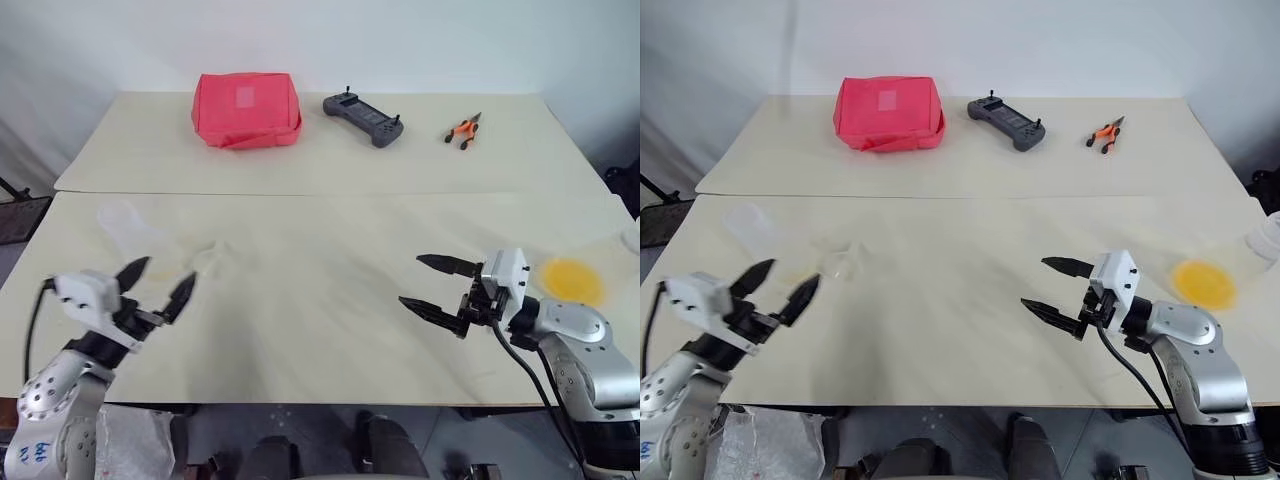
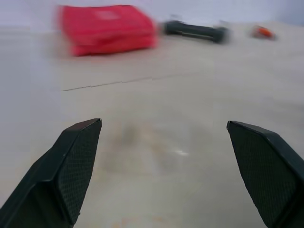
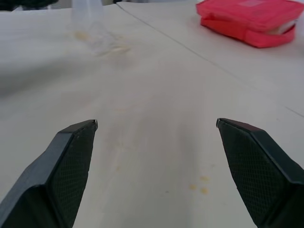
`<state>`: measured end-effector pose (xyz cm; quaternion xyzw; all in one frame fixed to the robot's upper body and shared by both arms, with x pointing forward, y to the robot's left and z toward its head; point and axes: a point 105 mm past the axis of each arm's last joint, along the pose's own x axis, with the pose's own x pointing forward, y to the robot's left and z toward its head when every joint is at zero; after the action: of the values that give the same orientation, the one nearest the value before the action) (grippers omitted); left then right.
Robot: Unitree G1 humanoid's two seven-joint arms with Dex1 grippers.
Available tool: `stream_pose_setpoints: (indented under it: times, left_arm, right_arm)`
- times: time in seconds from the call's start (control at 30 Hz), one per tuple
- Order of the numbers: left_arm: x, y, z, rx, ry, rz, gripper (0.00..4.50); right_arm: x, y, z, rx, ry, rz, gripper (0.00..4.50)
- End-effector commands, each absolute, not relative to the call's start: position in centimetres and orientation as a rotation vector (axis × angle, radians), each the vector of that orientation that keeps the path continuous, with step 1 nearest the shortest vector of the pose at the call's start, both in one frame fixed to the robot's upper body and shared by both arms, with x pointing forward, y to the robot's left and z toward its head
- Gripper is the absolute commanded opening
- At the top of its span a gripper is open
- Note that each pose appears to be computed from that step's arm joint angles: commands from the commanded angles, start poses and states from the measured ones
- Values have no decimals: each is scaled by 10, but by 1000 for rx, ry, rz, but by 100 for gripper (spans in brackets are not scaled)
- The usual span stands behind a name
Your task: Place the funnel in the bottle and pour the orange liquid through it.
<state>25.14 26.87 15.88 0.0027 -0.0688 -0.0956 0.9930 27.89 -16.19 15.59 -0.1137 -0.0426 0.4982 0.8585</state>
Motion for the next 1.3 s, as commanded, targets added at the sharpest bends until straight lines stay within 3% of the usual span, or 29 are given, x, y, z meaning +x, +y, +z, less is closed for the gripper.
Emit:
stream_pose_setpoints:
  times: [0.03, 0.17, 0.67, 0.77, 0.93, 1.13, 1.3]
  left_arm:
    - [244, 283, 174, 4, -184, -97, 448]
    - [260, 299, 179, 28, -184, -22, 448]
    - [311, 312, 192, 85, -178, -75, 448]
    - [317, 309, 189, 116, -169, -117, 388]
    - [319, 313, 192, 108, -161, -132, 234]
    - [322, 314, 215, 143, -188, -213, 227]
    - [341, 274, 256, 200, -278, -465, 227]
  right_arm:
    - [279, -158, 165, -242, -140, 1081, 421]
    - [282, -150, 177, -243, -189, 1116, 421]
    - [274, -151, 191, -247, -238, 1058, 421]
    - [273, -152, 192, -253, -237, 1047, 421]
    - [272, -155, 194, -261, -240, 1029, 421]
    - [273, -158, 198, -269, -241, 1011, 421]
    - [272, -168, 198, -301, -212, 1012, 421]
